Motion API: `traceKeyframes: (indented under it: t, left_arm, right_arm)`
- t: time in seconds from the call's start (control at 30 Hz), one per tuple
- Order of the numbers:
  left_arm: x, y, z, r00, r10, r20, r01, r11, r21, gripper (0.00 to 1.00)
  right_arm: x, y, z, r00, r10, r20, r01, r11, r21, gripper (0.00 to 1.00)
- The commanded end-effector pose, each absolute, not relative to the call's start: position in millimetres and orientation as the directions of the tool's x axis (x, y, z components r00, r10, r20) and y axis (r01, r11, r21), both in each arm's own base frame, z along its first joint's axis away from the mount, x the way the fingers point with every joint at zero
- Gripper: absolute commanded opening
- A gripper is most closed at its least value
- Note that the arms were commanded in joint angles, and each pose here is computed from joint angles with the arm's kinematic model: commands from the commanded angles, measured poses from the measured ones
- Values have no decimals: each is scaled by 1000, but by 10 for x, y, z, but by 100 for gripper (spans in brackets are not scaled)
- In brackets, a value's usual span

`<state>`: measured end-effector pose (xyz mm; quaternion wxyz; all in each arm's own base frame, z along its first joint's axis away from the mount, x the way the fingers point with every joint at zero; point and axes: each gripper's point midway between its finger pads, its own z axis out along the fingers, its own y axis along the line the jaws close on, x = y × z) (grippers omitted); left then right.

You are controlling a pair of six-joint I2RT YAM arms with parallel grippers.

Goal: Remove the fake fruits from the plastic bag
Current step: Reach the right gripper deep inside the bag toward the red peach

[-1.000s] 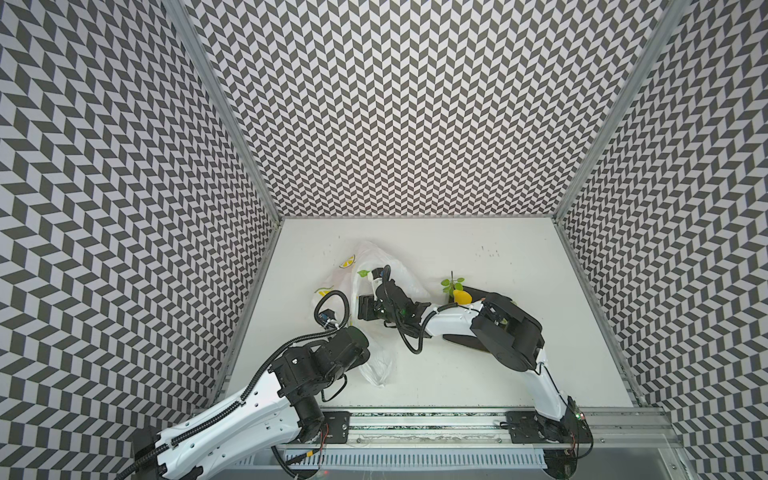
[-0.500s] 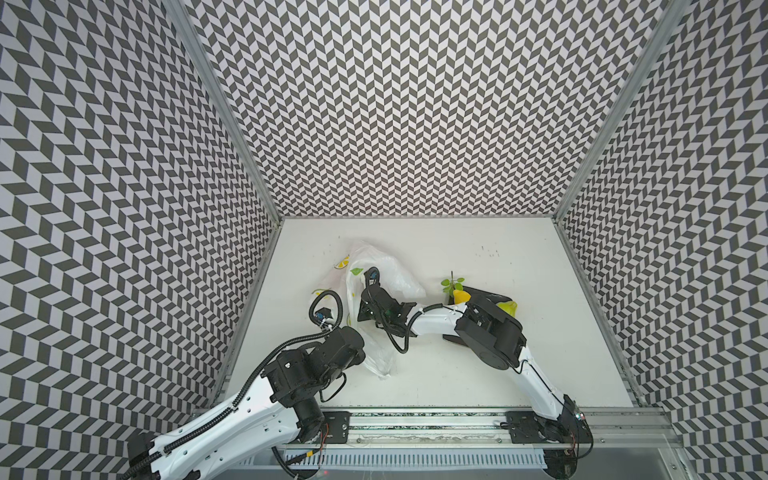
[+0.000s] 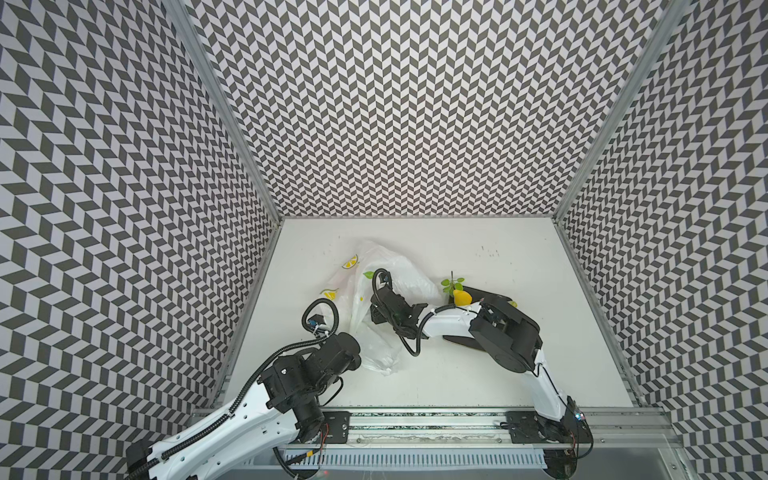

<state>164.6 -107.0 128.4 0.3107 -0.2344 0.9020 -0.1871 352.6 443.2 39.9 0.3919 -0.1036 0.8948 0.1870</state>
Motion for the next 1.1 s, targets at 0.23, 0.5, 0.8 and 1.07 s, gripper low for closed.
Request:
traceKeyframes:
  t: [0.23,0.5,0.8,1.07]
  left_arm:
    - [1658,-1062,1246,-704,-510,-495,-290,842,-455,0]
    - [1673,-1099,1273,-707,-501,-499,-270,844,-463,0]
    - [1684,-1096,1327,-698,-507,-505,-264,838,-477,0]
    - [1699,-1109,1362,-690,-517,-506,-261,830,-493,0]
  right_arm:
    - [3601,4624,861,-633,55,-772,-366,858,361,74]
    - [3729,4758,753,-629,43,-776,-356,872,337,71]
    - [3690,4701,505,-658,-11,-753,-349,891,291,63]
    - [3667,4790,324,-695,-54,-717,-363,887,285,56]
